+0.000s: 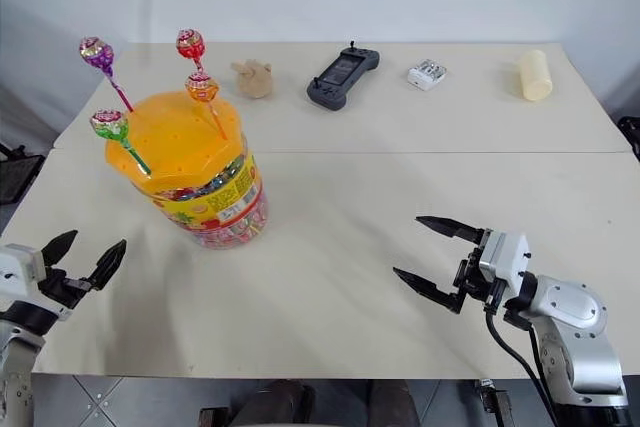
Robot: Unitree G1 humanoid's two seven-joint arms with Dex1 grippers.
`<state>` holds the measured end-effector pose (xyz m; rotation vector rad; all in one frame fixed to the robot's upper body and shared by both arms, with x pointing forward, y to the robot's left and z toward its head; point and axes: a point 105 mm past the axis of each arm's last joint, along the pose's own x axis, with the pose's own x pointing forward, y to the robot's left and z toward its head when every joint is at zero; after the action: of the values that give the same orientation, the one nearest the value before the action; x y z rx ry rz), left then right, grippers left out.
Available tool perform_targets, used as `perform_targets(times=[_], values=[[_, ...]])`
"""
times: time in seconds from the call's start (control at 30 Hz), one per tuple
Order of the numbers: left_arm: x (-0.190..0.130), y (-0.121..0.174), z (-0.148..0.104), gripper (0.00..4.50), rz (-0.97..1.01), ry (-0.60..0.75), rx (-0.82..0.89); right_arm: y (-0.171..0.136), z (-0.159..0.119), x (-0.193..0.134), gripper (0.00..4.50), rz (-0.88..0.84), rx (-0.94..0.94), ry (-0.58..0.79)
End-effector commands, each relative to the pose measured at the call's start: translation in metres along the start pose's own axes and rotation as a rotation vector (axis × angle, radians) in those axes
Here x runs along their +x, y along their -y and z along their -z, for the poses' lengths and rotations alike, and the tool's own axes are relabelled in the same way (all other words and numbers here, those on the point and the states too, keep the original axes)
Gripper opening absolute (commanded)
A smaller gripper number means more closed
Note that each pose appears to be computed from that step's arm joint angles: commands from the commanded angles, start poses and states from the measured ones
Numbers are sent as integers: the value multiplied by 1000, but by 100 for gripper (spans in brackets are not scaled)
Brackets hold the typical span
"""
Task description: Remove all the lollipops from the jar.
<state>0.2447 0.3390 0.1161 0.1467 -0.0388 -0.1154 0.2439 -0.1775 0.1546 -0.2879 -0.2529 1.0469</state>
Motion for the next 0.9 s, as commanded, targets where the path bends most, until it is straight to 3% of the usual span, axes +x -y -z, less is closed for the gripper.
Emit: perform_targets(times=[0.03, 0.17, 0.33, 0.47, 0.6, 0.77, 0.9], values=[[0, -1, -11, 450, 24, 21, 49, -2, -11, 5, 448, -32, -45, 16], [-8, 5, -26, 450, 132, 74, -23, -2, -20, 13, 448, -65, 13, 62], [-28, -9, -65, 450, 172, 190, -147, 10, -83, 40, 448, -49, 81, 313], [-47, -42, -96, 450, 114, 311, -259, 17, -119, 41, 448, -53, 71, 438], [-71, -68, -84, 450, 114, 260, -345, 16, -138, 32, 448, -73, 25, 488], [-49, -51, -103, 450, 313, 264, -292, 2, -126, 25, 448, -151, -17, 392], [-14, -5, -131, 450, 584, 289, -221, 6, -119, 18, 448, -141, -57, 361]])
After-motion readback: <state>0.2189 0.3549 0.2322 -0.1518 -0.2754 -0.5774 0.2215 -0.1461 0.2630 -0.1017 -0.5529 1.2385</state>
